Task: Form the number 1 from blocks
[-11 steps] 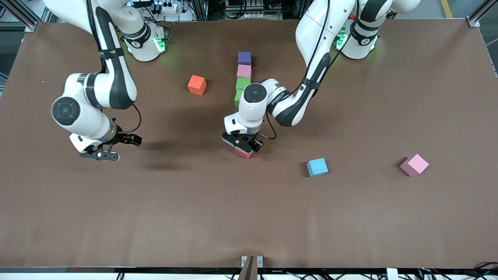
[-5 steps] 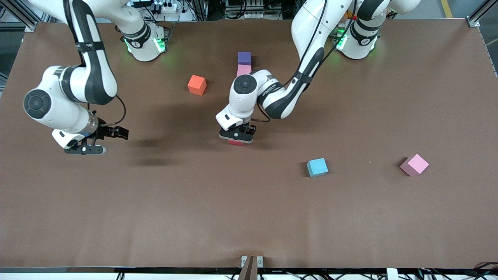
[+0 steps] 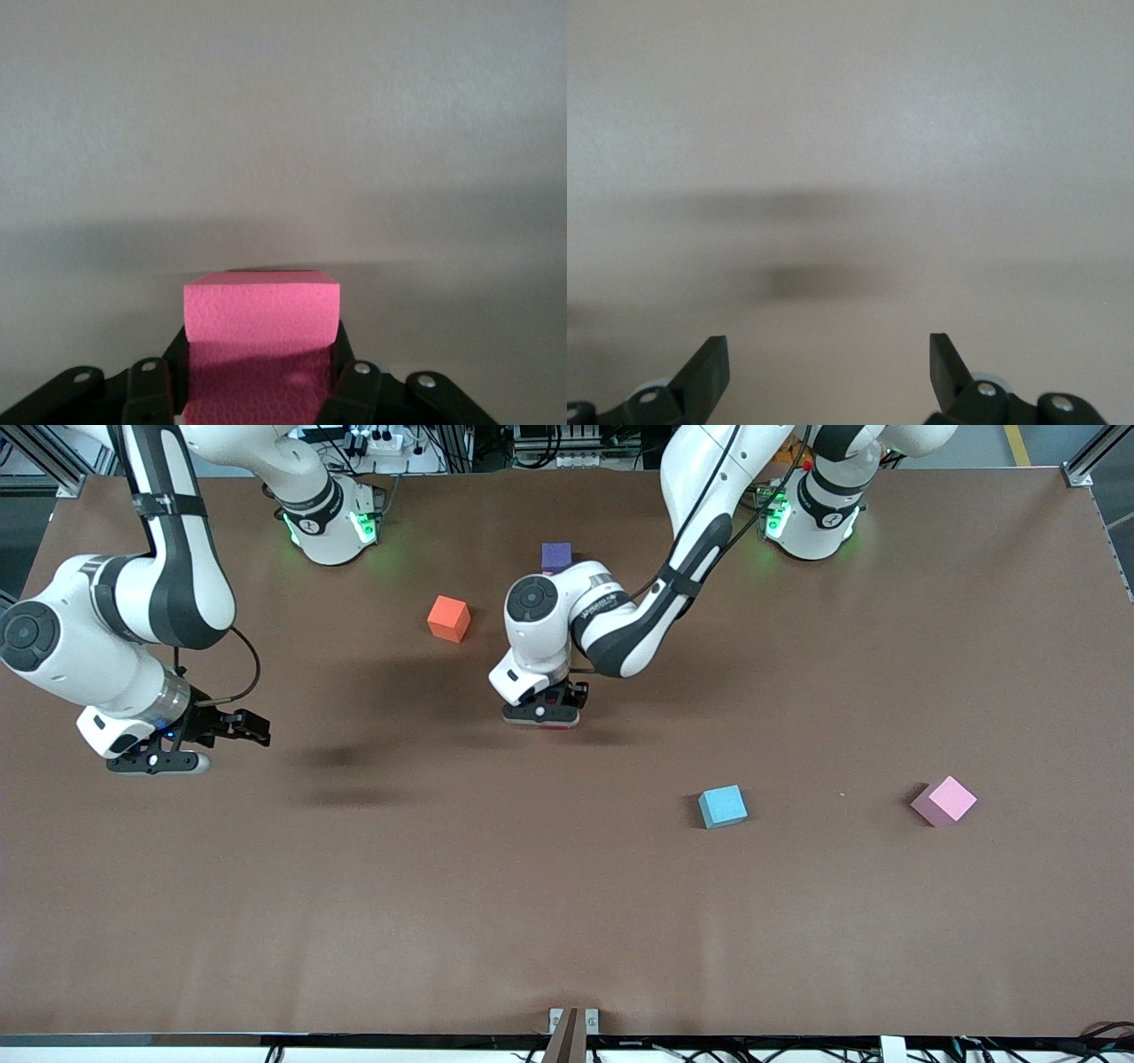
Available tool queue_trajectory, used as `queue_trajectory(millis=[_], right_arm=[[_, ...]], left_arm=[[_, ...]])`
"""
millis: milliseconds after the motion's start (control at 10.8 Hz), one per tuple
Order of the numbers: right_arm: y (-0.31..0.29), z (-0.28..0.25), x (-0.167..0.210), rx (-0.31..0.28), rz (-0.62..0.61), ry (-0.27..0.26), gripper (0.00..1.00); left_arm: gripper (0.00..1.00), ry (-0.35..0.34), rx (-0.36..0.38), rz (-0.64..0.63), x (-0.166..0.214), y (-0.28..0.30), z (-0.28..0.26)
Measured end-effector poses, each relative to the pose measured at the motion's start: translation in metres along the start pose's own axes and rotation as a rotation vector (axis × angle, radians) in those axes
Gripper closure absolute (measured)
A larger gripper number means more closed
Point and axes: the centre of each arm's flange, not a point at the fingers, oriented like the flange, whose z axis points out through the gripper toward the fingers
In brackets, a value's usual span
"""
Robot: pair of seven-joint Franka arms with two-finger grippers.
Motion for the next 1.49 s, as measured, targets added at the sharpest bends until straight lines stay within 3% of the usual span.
queue_trajectory(millis=[372,743,1208,1487], right_arm=[[0.009,-0.02,0.008,0.0,0.007,0.005,0.0],[0.02,-0.029,0.013,0.037,-0.003,-0.018,0.0],[0.01,-0.105,-0.009,-0.013,-0.054,0.036,0.0],[0.004,-0.183,-0.03,-0.014,-0.062,0.021,0.0]], left_arm=[[0.4,0.01,0.02,0.027,-0.011,0.004,0.003],[0.4,0.001,0.022,0.043,-0.02,0.008,0.006],[0.4,-0.005,0.021,0.062,-0.036,0.016,0.007],[0.4,0.016,0.021,0.053,-0.043,0.016,0.009]])
